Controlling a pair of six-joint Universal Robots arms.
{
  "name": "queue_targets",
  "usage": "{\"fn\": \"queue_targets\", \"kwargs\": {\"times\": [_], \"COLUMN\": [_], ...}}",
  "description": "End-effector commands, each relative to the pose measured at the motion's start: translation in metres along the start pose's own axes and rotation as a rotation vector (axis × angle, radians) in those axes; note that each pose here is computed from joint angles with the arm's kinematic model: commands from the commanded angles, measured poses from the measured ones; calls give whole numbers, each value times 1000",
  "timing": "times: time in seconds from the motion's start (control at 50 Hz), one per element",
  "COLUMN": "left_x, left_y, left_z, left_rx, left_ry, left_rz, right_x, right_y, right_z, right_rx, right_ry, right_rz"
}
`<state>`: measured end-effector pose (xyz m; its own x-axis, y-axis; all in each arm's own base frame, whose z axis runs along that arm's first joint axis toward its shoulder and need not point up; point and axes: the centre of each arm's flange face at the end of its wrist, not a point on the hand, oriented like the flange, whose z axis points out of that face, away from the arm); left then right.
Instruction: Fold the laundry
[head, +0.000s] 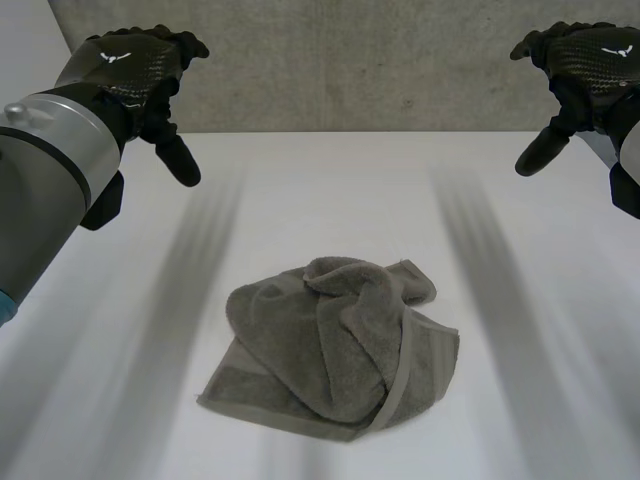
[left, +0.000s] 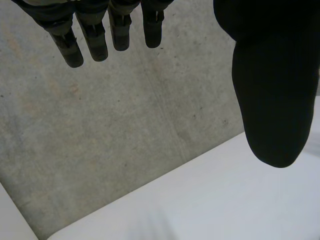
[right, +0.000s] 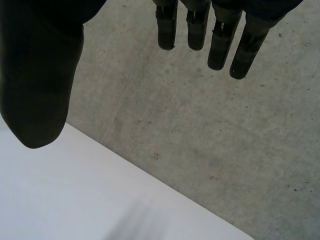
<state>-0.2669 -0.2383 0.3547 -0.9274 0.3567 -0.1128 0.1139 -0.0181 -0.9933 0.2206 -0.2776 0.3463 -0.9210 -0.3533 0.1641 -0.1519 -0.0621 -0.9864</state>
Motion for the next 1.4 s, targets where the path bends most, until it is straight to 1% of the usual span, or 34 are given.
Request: {"fn": "queue_targets", "kwargs": {"times": [0.02, 0.1, 0.16, 0.2, 0.22, 0.24, 0.26, 0.3, 0.32, 0.36, 0.4, 0.42, 0.46, 0.52, 0.62, 0.7, 0.78, 0.86, 0.9, 0.96, 1.0, 1.02, 1.06, 1.08, 1.12, 1.14, 1.18, 1.24, 1.28, 1.3, 1.34, 1.36, 1.38, 1.4], "left_x": [-8, -12, -12, -11, -11, -10, -10, -9, -8, -9, -7, -7, -6, -5, 1, 6, 16, 19, 20, 21, 21, 21, 20, 19, 18, 16, 14, 11, 8, 7, 6, 6, 6, 6], "left_y": [0, 0, 1, 7, 7, 18, 18, 31, 41, 48, 70, 70, 93, 102, 139, 156, 175, 183, 185, 186, 183, 183, 179, 174, 169, 161, 151, 137, 132, 129, 126, 126, 125, 124], "left_z": [3, 2, 0, -1, -1, -3, -3, -4, -5, -5, -8, -8, -14, -17, -26, -28, -31, -30, -30, -27, -25, -25, -22, -20, -18, -16, -15, -16, -16, -16, -17, -17, -18, -18], "left_rx": [-14, -12, -16, -37, -37, -71, -72, -110, -134, -145, -199, -199, -265, -288, -319, -330, -365, -388, -394, -395, -383, -383, -368, -350, -333, -305, -270, -224, -209, -197, -185, -185, -176, -170], "left_ry": [-21, -31, -30, -26, -26, -21, -21, -20, -20, -27, -31, -31, -35, -37, -26, -14, 12, 20, 22, 23, 22, 22, 20, 17, 13, 8, 5, -2, -8, -10, -12, -12, -12, -12], "left_rz": [0, -2, -2, -1, -1, -1, -1, -2, -15, -37, -100, -101, -149, -163, -168, -164, -152, -147, -146, -145, -144, -144, -147, -149, -152, -158, -163, -170, -175, -176, -177, -178, -179, -178], "right_x": [-3, -5, -13, -33, -33, -46, -46, -74, -74, -95, -103, -103, -111, -116, -131, -140, -153, -154, -156, -158, -152, -152, -135, -135, -116, -116, -95, -89, -86, -86, -92, -92, -96, -96], "right_y": [3, 4, 7, 16, 16, 22, 22, 31, 31, 40, 47, 48, 59, 69, 93, 113, 140, 144, 135, 126, 83, 82, 20, 20, -32, -33, -62, -63, -46, -46, -8, -7, 19, 19], "right_z": [0, 0, -1, -4, -4, -9, -9, -23, -23, -31, -29, -29, -20, -11, -1, 8, 16, 26, 35, 38, 44, 44, 40, 40, 29, 29, 20, 16, 5, 5, -9, -9, -19, -19], "right_rx": [-6, -6, -12, -24, -24, -32, -32, -34, -34, -30, -45, -45, -74, -121, -214, -258, -303, -302, -248, -210, -71, -70, 109, 110, 271, 272, 347, 325, 174, 173, -37, -38, -153, -154], "right_ry": [-19, -37, -88, -212, -213, -289, -290, -454, -454, -572, -613, -613, -645, -677, -739, -753, -752, -680, -621, -597, -520, -520, -435, -434, -361, -361, -291, -274, -290, -290, -356, -356, -414, -414], "right_rz": [-8, -15, -44, -115, -115, -160, -160, -244, -244, -294, -300, -300, -302, -290, -273, -283, -336, -362, -352, -324, -228, -227, -83, -82, 35, 36, 98, 93, 34, 33, -122, -123, -235, -236]}}
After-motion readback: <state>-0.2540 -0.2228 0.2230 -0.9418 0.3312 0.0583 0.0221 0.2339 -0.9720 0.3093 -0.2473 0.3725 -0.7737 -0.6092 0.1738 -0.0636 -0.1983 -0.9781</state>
